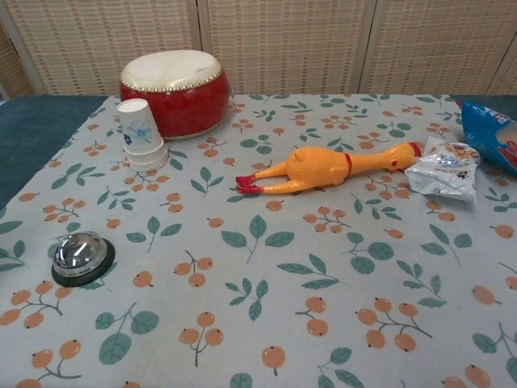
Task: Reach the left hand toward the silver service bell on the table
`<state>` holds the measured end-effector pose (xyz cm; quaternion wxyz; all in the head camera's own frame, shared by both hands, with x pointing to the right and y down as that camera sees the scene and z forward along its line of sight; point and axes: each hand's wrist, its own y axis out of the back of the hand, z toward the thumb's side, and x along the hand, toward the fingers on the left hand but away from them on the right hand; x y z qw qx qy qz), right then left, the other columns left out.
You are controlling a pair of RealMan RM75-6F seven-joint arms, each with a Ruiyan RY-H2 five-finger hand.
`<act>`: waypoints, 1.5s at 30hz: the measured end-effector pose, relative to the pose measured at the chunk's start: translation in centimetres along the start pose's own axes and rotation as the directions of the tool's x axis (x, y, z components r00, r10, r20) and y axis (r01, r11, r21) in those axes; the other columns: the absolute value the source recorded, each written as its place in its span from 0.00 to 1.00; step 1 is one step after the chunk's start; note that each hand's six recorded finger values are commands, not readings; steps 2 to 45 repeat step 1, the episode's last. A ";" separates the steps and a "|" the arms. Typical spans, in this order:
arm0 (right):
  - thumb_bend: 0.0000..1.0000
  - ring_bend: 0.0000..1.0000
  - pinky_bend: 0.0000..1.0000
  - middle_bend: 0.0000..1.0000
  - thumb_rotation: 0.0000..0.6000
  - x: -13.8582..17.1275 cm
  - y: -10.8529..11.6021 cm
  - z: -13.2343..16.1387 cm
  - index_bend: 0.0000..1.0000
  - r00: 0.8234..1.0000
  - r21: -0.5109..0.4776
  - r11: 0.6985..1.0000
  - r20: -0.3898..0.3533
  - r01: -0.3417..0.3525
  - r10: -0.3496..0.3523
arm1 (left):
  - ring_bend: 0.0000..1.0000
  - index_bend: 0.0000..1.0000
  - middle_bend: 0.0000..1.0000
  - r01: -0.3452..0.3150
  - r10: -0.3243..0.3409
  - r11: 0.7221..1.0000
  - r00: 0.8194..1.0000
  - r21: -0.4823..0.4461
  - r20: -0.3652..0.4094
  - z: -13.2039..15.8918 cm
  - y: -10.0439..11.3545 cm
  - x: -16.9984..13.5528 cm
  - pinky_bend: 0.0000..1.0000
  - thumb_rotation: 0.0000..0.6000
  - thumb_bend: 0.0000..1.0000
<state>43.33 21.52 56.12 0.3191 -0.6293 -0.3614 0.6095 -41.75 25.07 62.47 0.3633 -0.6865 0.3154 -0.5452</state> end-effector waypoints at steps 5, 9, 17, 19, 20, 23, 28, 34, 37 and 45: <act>0.38 0.00 0.09 0.00 1.00 0.0 0.0 0.0 0.01 1.000 0.001 1.000 0.002 0.001 -0.001 | 0.03 0.03 0.05 0.007 -0.007 1.000 1.000 0.020 -0.024 -0.7 0.2 -0.3 0.20 1.00 1.00; 0.38 0.00 0.09 0.00 1.00 0.0 0.0 0.0 0.01 1.000 0.001 1.000 0.002 0.001 -0.001 | 0.03 0.03 0.05 0.007 -0.007 1.000 1.000 0.020 -0.024 -0.7 0.2 -0.3 0.20 1.00 1.00; 0.38 0.00 0.09 0.00 1.00 0.0 0.0 0.0 0.01 1.000 0.001 1.000 0.002 0.001 -0.001 | 0.03 0.03 0.05 0.007 -0.007 1.000 1.000 0.020 -0.024 -0.7 0.2 -0.3 0.20 1.00 1.00; 0.38 0.00 0.09 0.00 1.00 0.0 0.0 0.0 0.01 1.000 0.001 1.000 0.002 0.001 -0.001 | 0.03 0.03 0.05 0.007 -0.007 1.000 1.000 0.020 -0.024 -0.7 0.2 -0.3 0.20 1.00 1.00; 0.38 0.00 0.09 0.00 1.00 0.0 0.0 0.0 0.01 1.000 0.001 1.000 0.002 0.001 -0.001 | 0.03 0.03 0.05 0.007 -0.007 1.000 1.000 0.020 -0.024 -0.7 0.2 -0.3 0.20 1.00 1.00; 0.38 0.00 0.09 0.00 1.00 0.0 0.0 0.0 0.01 1.000 0.001 1.000 0.002 0.001 -0.001 | 0.03 0.03 0.05 0.007 -0.007 1.000 1.000 0.020 -0.024 -0.7 0.2 -0.3 0.20 1.00 1.00; 0.38 0.00 0.09 0.00 1.00 0.0 0.0 0.0 0.01 1.000 0.001 1.000 0.002 0.001 -0.001 | 0.03 0.03 0.05 0.007 -0.007 1.000 1.000 0.020 -0.024 -0.7 0.2 -0.3 0.20 1.00 1.00; 0.38 0.00 0.09 0.00 1.00 0.0 0.0 0.0 0.01 1.000 0.001 1.000 0.002 0.001 -0.001 | 0.03 0.03 0.05 0.007 -0.007 1.000 1.000 0.020 -0.024 -0.7 0.2 -0.3 0.20 1.00 1.00; 0.38 0.00 0.09 0.00 1.00 0.0 0.0 0.0 0.01 1.000 0.001 1.000 0.002 0.001 -0.001 | 0.03 0.03 0.05 0.007 -0.007 1.000 1.000 0.020 -0.024 -0.7 0.2 -0.3 0.20 1.00 1.00; 0.38 0.00 0.09 0.00 1.00 0.0 0.0 0.0 0.01 1.000 0.001 1.000 0.002 0.001 -0.001 | 0.03 0.03 0.05 0.007 -0.007 1.000 1.000 0.020 -0.024 -0.7 0.2 -0.3 0.20 1.00 1.00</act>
